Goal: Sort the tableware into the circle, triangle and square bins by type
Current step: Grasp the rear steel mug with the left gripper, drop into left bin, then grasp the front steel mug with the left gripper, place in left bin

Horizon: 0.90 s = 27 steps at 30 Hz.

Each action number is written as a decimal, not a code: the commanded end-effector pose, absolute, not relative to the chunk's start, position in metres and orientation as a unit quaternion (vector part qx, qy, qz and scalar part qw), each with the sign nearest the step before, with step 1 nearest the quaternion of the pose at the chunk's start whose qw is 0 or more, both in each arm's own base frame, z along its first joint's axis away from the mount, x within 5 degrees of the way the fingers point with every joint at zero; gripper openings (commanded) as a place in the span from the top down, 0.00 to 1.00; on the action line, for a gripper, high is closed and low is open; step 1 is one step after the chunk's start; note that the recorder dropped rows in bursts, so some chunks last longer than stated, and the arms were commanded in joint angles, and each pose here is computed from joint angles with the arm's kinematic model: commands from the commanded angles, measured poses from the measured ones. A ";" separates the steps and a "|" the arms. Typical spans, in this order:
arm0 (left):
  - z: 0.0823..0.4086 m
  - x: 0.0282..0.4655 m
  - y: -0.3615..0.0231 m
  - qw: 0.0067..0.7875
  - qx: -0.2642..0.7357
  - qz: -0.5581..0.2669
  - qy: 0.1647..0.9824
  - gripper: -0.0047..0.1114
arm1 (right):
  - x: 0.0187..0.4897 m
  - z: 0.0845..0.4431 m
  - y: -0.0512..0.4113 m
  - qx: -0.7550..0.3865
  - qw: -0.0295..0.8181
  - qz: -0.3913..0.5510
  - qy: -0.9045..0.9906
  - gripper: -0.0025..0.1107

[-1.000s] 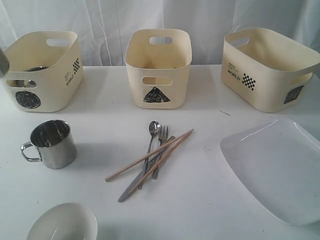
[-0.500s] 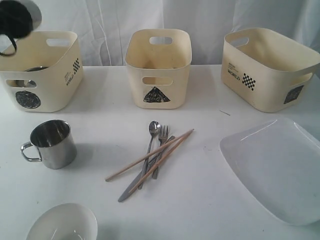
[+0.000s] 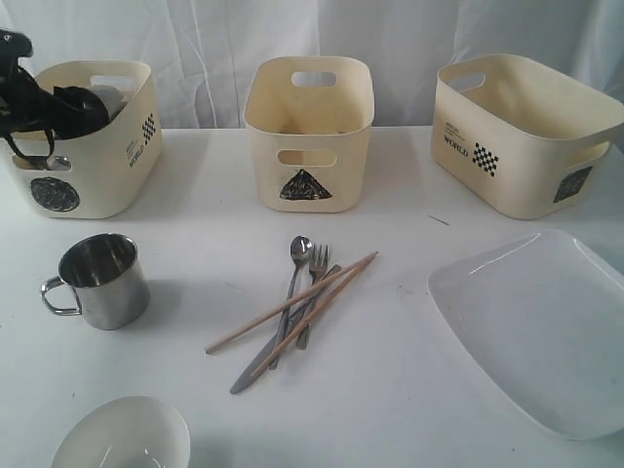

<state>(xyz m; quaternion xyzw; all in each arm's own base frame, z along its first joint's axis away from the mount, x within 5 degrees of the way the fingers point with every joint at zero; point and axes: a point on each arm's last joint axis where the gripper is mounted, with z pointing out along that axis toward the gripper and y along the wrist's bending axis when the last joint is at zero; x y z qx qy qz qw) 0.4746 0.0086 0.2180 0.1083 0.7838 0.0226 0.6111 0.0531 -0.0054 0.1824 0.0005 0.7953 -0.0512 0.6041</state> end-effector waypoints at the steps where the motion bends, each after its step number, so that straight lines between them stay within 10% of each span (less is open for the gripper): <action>1: 0.260 0.462 0.013 0.610 0.092 0.041 0.786 0.36 | 0.053 0.182 -0.006 -0.001 0.610 -0.053 0.791 0.98; 9: 0.283 0.437 0.026 0.521 0.047 0.089 0.848 0.52 | 0.053 0.182 -0.006 -0.001 0.610 -0.053 0.791 0.98; 16: 0.288 0.437 0.025 0.535 0.022 0.069 0.842 0.96 | 0.053 0.182 -0.006 -0.001 0.610 -0.053 0.791 0.98; 23: 0.335 0.357 0.034 0.355 -0.048 0.098 0.928 0.96 | 0.053 0.182 -0.006 -0.001 0.610 -0.053 0.791 0.98; 27: 0.298 0.340 -0.011 0.268 0.093 -0.111 0.952 0.96 | 0.053 0.182 -0.006 -0.001 0.610 -0.053 0.791 0.98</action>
